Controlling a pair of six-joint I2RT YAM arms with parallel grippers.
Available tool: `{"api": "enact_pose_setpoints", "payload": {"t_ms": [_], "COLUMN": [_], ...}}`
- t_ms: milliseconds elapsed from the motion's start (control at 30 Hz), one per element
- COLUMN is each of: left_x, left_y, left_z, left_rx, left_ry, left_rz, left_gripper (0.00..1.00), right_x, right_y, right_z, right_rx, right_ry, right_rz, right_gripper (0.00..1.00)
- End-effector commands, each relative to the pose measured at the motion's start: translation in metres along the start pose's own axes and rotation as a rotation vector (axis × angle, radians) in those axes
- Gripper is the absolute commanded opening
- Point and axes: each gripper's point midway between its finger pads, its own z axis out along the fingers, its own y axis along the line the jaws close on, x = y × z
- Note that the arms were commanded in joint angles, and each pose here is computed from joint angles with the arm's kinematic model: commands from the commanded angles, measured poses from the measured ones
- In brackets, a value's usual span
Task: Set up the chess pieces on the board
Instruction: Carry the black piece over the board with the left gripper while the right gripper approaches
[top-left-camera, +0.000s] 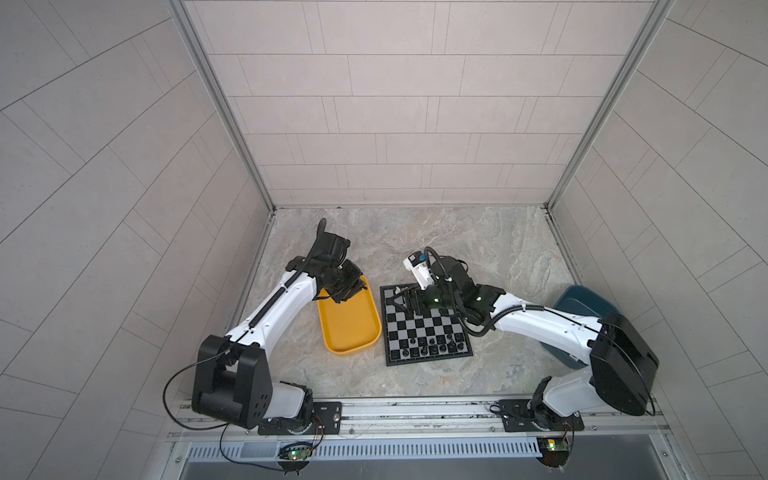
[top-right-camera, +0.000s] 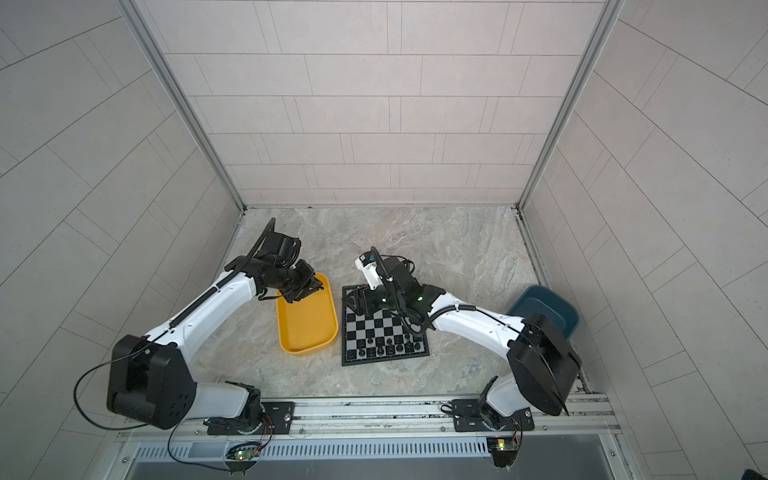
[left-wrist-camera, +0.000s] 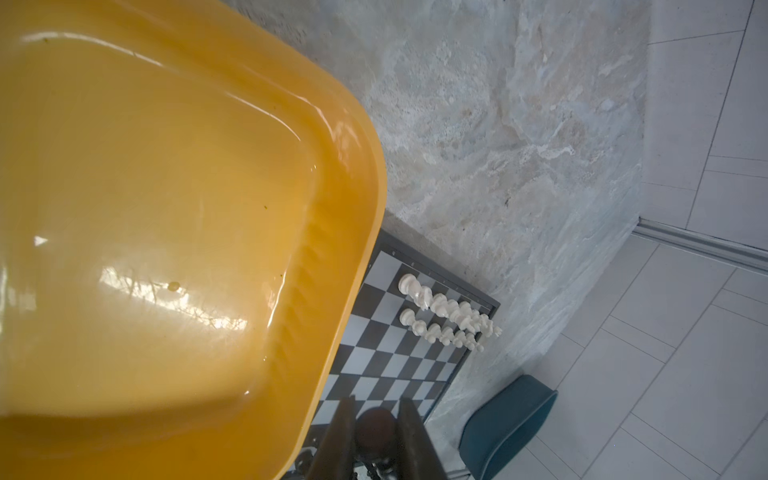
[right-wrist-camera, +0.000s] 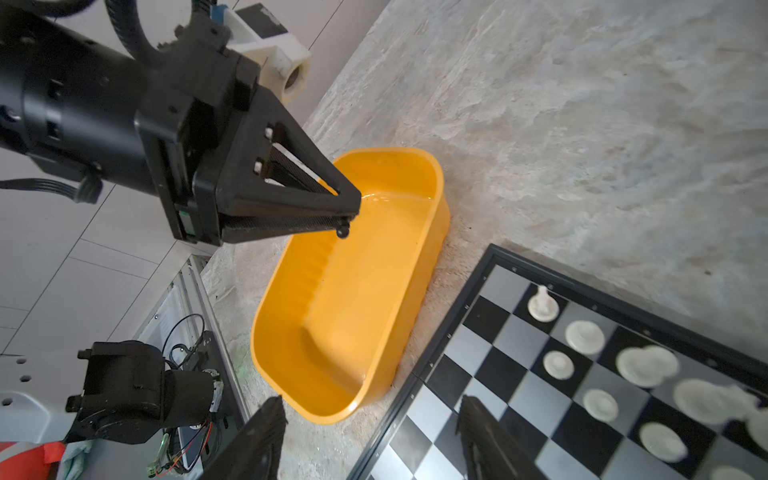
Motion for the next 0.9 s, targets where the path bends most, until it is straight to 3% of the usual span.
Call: {"api": "enact_pose_setpoints", "payload": {"t_ms": [0,333,767,867], "left_x": [0.016,0.025,0.029,0.029], "left_y": [-0.006,-0.012,-0.010,-0.012], "left_z": [-0.005,-0.007,-0.007,-0.007], "left_rx": [0.041,0.070,0.095,0.107], "left_ry": [0.048,0.072,0.079,0.078], "left_rz": [-0.058,-0.058,-0.081,-0.086], "left_gripper": [0.19,0.18,0.19,0.19], "right_x": [-0.028,-0.031,-0.025,-0.023], "right_y": [0.019,0.027,0.023,0.022], "right_z": [0.011,0.042,0.055,0.057], "right_rx": [-0.042,-0.076,-0.081,-0.080], "right_ry": [-0.089,-0.056,-0.020,-0.013], "right_rz": [-0.030,0.002,0.032,0.039], "right_gripper": [0.66,0.55,0.28,0.26]}}
